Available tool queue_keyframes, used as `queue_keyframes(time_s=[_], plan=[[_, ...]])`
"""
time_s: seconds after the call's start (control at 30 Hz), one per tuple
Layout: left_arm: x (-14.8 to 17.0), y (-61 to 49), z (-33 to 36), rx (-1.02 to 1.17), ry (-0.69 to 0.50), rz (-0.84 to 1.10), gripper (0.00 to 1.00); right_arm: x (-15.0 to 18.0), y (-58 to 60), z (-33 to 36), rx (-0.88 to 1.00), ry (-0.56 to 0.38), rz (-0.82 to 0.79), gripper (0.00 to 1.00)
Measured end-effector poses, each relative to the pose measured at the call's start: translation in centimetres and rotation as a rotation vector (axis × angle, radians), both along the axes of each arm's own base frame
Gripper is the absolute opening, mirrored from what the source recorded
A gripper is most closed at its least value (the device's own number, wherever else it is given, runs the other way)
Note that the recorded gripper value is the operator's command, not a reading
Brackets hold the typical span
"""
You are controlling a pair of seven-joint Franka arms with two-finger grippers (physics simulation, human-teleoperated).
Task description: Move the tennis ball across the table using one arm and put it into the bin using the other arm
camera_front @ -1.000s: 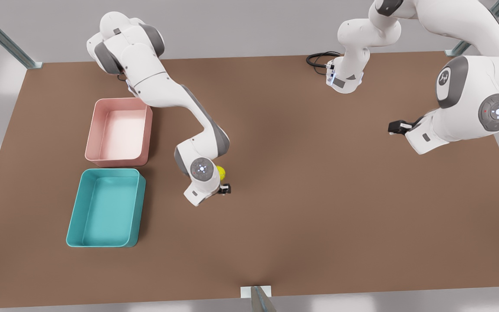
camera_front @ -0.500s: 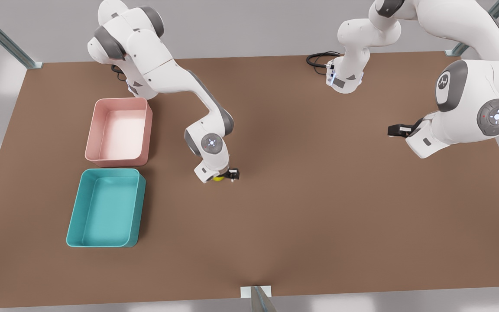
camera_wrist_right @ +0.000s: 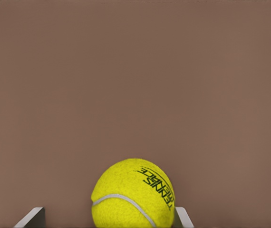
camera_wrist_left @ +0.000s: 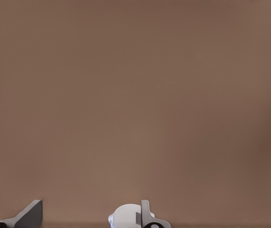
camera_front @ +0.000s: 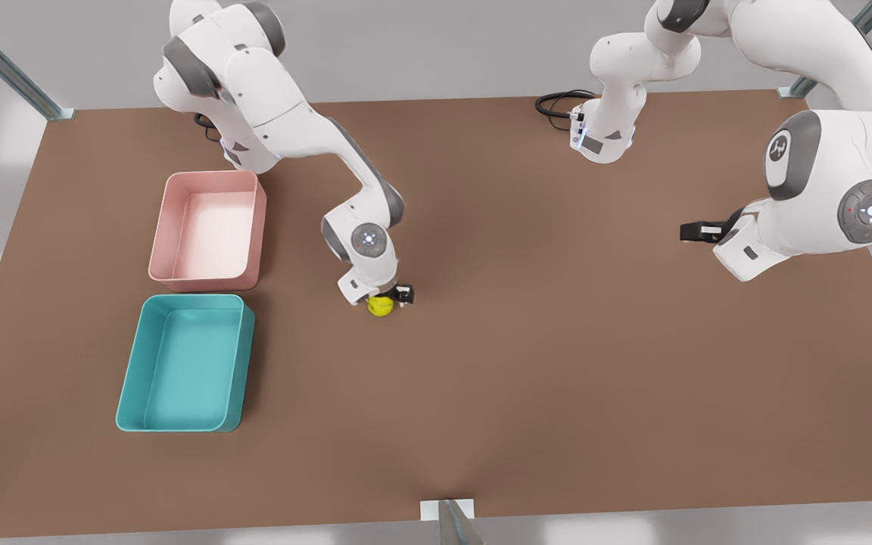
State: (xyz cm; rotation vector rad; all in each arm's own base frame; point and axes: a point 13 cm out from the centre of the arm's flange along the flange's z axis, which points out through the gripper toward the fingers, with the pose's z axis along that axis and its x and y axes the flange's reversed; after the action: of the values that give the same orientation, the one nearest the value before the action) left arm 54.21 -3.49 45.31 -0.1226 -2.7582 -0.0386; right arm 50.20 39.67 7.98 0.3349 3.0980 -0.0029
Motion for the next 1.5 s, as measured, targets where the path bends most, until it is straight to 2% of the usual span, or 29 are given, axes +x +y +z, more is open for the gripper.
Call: queue_keyframes(time_s=[0.33, 0.83, 0.87, 0.9, 0.93, 0.97, 1.13, 1.27, 1.43, 1.5], plan=[[0.0, 0.2, 0.1, 0.004, -0.002, 0.015, 1.0, 1.1, -1.2, -1.5, -0.004, -0.012, -0.031, 1.0], [-0.2, 0.9, -0.8, -0.001, 0.033, 0.036, 1.0, -1.4, -1.8, -5.1, -0.038, 0.027, -0.019, 1.0], [-0.2, 0.9, -0.9, -0.002, 0.037, 0.036, 1.0, -1.4, -1.8, -5.1, -0.039, 0.027, -0.019, 0.99], [-0.2, 0.9, -1.0, -0.003, 0.04, 0.036, 1.0, -1.4, -1.8, -5.1, -0.038, 0.027, -0.02, 0.89], [-0.3, 0.9, -1.1, -0.003, 0.042, 0.036, 1.0, -1.4, -1.8, -5.1, -0.038, 0.027, -0.02, 0.7], [-0.3, 0.9, -1.1, -0.003, 0.043, 0.035, 1.0, -1.4, -1.7, -5.1, -0.037, 0.027, -0.02, 0.67], [-0.4, 0.8, -1.0, -0.004, 0.045, 0.033, 1.0, -0.4, -1.8, -3.7, -0.018, 0.012, -0.026, 0.67], [-0.4, 0.7, -1.0, -0.004, 0.048, 0.031, 1.0, 2.5, -2.9, 0.4, 0.018, -0.03, -0.048, 0.67], [-0.4, 0.7, -1.2, -0.005, 0.053, 0.031, 1.0, 12.9, -15.1, 6.7, 0.036, -0.086, -0.165, 0.67], [-0.4, 0.6, -1.3, -0.004, 0.054, 0.029, 1.0, 16.0, -20.7, 9.7, 0.012, -0.107, -0.186, 0.67]])
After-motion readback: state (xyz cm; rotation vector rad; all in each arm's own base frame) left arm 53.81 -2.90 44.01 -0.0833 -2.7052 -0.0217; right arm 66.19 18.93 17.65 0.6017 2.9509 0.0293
